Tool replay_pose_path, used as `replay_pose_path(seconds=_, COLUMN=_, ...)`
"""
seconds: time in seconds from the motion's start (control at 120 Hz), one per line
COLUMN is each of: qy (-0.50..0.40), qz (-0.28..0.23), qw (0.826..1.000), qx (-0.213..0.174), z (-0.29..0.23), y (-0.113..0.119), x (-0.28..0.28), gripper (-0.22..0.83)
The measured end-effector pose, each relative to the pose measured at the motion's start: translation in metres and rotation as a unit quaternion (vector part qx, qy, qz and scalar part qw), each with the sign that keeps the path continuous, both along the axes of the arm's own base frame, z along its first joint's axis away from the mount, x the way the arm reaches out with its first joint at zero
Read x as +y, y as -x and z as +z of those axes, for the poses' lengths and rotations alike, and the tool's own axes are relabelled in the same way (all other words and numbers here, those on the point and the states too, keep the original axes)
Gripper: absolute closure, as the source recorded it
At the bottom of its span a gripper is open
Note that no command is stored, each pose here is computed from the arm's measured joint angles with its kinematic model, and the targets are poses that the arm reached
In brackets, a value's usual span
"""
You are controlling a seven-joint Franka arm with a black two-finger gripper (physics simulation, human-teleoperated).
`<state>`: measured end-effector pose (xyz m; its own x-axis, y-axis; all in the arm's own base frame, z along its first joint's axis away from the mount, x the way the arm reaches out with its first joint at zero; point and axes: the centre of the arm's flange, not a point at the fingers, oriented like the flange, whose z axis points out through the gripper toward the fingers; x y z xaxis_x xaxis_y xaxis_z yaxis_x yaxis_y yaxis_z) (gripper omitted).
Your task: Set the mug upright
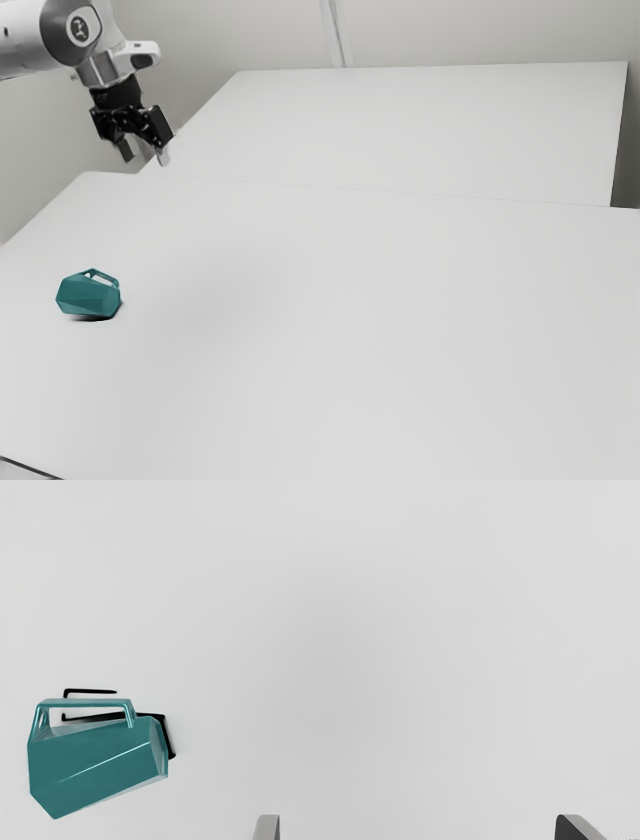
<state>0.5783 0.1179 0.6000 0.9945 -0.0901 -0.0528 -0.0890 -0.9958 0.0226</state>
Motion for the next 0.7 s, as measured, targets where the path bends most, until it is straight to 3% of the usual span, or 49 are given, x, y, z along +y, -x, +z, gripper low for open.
replay_pose_path(seconds=0.283, qy=0.1, qz=0.131, qw=0.986, qx=-0.015, z=0.007, y=0.09, x=0.161, gripper=0.0)
replay_pose_path(seconds=0.558, qy=0.209, qz=0.167, qw=0.963, qx=-0.033, z=-0.043, y=0.148, x=0.279, gripper=0.0)
replay_pose_path(seconds=0.7, qy=0.247, qz=0.158, qw=0.955, qx=-0.042, z=-0.081, y=0.158, x=0.323, gripper=0.0)
